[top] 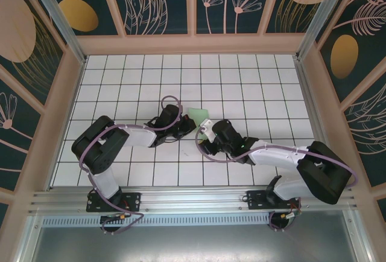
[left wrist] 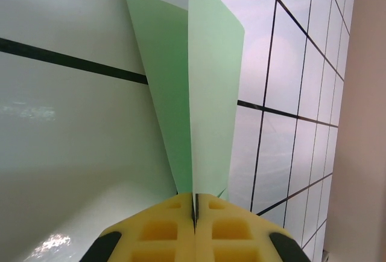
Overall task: Fold a paper plane with a square sheet of paper (pick it up from the middle)
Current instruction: Fold the wing for the fifth time at the center of the table.
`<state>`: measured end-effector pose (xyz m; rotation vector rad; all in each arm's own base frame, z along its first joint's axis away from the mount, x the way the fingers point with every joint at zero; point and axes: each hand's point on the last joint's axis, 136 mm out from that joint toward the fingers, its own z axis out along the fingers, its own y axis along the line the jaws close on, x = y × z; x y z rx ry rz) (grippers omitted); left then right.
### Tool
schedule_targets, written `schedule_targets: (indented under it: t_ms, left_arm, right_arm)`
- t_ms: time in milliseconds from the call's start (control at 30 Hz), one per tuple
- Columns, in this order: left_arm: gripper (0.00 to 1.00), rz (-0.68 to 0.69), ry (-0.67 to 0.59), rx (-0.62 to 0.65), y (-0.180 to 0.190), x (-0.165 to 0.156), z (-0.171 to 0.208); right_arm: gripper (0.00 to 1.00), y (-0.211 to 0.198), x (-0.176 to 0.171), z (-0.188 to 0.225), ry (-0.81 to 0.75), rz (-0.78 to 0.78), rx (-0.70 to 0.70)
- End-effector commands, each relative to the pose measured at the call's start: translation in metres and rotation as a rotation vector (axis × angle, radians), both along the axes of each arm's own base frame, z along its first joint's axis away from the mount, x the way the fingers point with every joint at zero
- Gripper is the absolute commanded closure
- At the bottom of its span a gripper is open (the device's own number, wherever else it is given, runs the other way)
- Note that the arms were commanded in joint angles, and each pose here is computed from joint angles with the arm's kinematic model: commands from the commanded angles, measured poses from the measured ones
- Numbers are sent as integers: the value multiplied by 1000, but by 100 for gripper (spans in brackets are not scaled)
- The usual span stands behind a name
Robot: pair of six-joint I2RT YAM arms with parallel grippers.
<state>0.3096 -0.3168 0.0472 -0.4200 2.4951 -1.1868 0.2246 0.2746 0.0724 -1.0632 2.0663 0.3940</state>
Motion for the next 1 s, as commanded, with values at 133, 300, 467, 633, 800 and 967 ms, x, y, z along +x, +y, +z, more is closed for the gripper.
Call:
schedule_targets:
  t_ms: [133,300,467,633,800,967]
  left_arm:
    - [99,3,2,-5,-3,2,6]
    - [99,-4,7,-9,-5,2,5]
    - [99,-6,9,-7,-5,1,4]
    - [99,-6,9,-6,-4,0,4]
    - [98,-2,13,0,-2,0,2]
    - [93,11,6,8,0,2,4]
  right_arm:
    - [46,9,7,-21,-190,117,-219]
    - [46,6,25,-27,-265,41,-289]
    - [47,11,33,-21,-320,9,-273]
    - [56,11,38,-26,-325,-8,-306]
    - [71,12,40,-24,-333,-19,-297]
    - [82,17,37,-26,-305,-7,-271]
